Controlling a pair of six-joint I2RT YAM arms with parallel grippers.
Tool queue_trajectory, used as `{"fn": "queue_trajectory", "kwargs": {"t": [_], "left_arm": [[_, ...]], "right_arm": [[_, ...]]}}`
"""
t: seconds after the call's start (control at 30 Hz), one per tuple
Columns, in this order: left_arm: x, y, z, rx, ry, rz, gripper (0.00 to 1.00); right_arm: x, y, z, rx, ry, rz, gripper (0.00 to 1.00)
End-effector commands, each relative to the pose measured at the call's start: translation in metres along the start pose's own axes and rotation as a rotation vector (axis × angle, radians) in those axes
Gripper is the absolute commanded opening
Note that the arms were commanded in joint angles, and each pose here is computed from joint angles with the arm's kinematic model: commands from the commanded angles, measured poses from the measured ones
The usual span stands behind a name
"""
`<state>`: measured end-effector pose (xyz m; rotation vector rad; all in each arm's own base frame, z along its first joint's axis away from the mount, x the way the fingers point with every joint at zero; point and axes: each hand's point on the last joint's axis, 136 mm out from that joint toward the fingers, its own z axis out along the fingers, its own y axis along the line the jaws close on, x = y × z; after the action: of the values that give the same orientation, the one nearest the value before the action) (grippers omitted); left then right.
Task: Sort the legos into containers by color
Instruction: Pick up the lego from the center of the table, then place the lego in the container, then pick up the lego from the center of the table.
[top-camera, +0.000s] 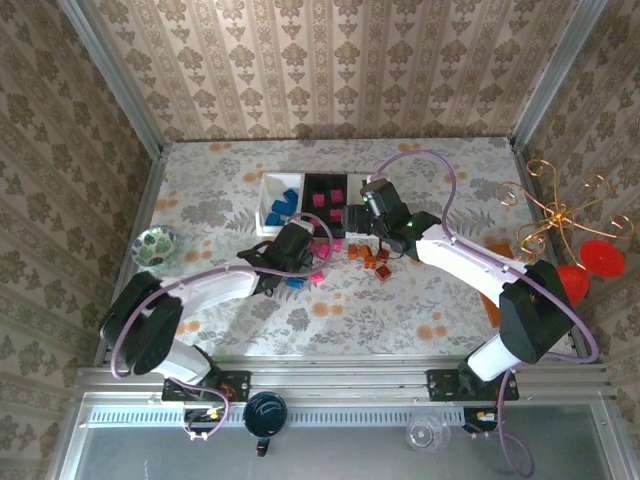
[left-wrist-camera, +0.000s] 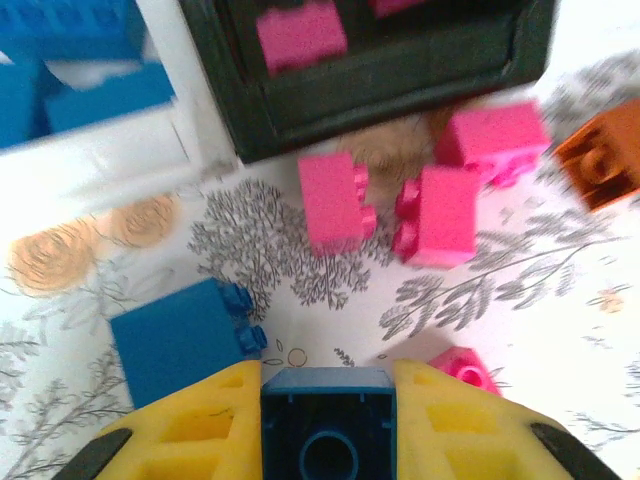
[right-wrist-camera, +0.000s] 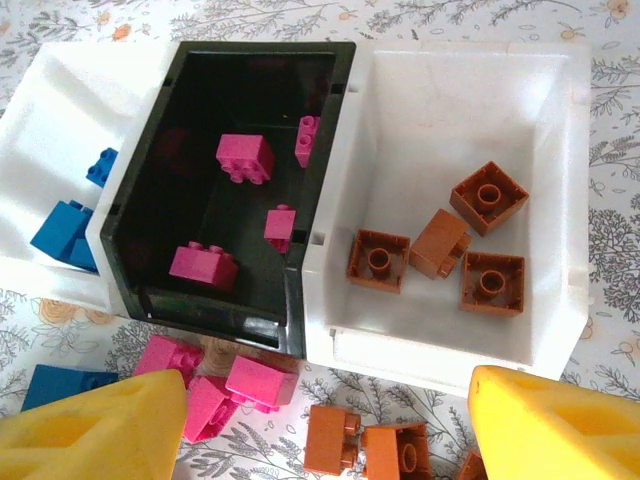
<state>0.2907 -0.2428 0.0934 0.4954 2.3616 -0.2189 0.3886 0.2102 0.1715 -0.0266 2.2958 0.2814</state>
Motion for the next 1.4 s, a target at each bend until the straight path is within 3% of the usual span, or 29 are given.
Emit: {"fn": "queue_trajectory", "kwargs": {"t": [0.0,0.23,0.53,0.73,0.9,1.1,1.23,1.37], "left_arm": [[-0.03,0.008,-0.027,-0.009,-0.078,-0.041,0.26],[-0.093,0.074,-0.03,-0.113,-0.202,-0.169,0.25],[-0.15,0.107,0.027,-0.147,-0.211,-0.205,0.28],[-0.166,0.124,0.046,-0.136,-0.195,-0.253,0.51],[-0.184,0.11,0.017,-0.055,-0.272,-0.288,0.71],[-0.168,0.062,-0.042,0.089,-0.366,-0.297,0.9],[-0.129,0.028,-0.07,0.158,-0.38,-0.273,1.0],[-0.081,0.013,-0.077,0.183,-0.343,-0.257,1.0]], "right_arm": [[-0.006,-0.003,-0.008,-0.005,-0.03,0.037,0.76],[-0.002,-0.007,-0.014,-0.007,-0.033,0.046,0.76],[0.012,-0.009,-0.021,-0.029,-0.004,0.061,0.76],[0.039,-0.004,-0.025,-0.072,0.061,0.047,0.78],[0.06,0.013,-0.028,-0.101,0.108,-0.007,0.79],[0.093,0.004,-0.021,-0.051,0.162,-0.011,0.78],[0.114,-0.018,-0.012,0.063,0.217,-0.017,0.76],[0.135,-0.038,-0.006,0.137,0.261,-0.014,0.75]]}}
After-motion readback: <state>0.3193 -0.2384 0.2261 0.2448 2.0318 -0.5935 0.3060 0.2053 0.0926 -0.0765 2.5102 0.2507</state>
